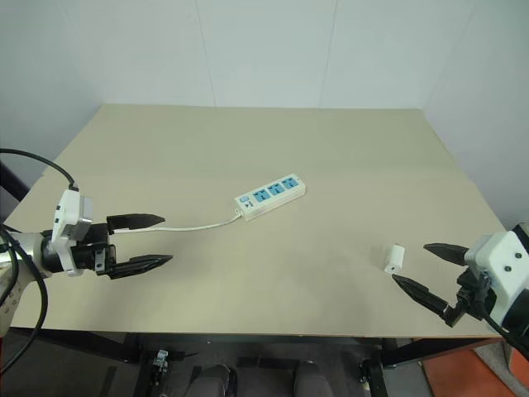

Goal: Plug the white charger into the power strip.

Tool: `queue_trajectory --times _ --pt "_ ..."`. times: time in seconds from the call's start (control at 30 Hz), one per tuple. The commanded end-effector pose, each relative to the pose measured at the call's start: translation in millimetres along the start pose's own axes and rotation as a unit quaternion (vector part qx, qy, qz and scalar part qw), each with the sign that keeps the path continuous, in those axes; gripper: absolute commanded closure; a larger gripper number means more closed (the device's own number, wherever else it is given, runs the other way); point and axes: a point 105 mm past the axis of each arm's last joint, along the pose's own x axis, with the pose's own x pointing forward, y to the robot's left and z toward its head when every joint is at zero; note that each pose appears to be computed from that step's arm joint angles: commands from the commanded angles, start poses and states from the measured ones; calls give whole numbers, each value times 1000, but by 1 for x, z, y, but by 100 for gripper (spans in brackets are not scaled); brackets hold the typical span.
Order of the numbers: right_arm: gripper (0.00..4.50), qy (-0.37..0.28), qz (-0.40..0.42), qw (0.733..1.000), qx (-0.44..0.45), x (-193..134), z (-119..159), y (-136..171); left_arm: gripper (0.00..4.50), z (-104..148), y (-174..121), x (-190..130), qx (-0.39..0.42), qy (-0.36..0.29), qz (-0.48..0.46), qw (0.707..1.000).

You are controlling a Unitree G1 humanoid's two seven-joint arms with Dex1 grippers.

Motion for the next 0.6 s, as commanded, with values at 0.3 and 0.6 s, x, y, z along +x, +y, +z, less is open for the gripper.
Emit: queue_trajectory --times 0.3,0.6 --pt "0 -4 -6 1000 -22 -2 9 -2 5 12 -1 0 18 -12 -5 1000" --pt "0 -4 -10 1000 -30 0 10 -2 5 11 -2 0 16 -13 -6 1000"
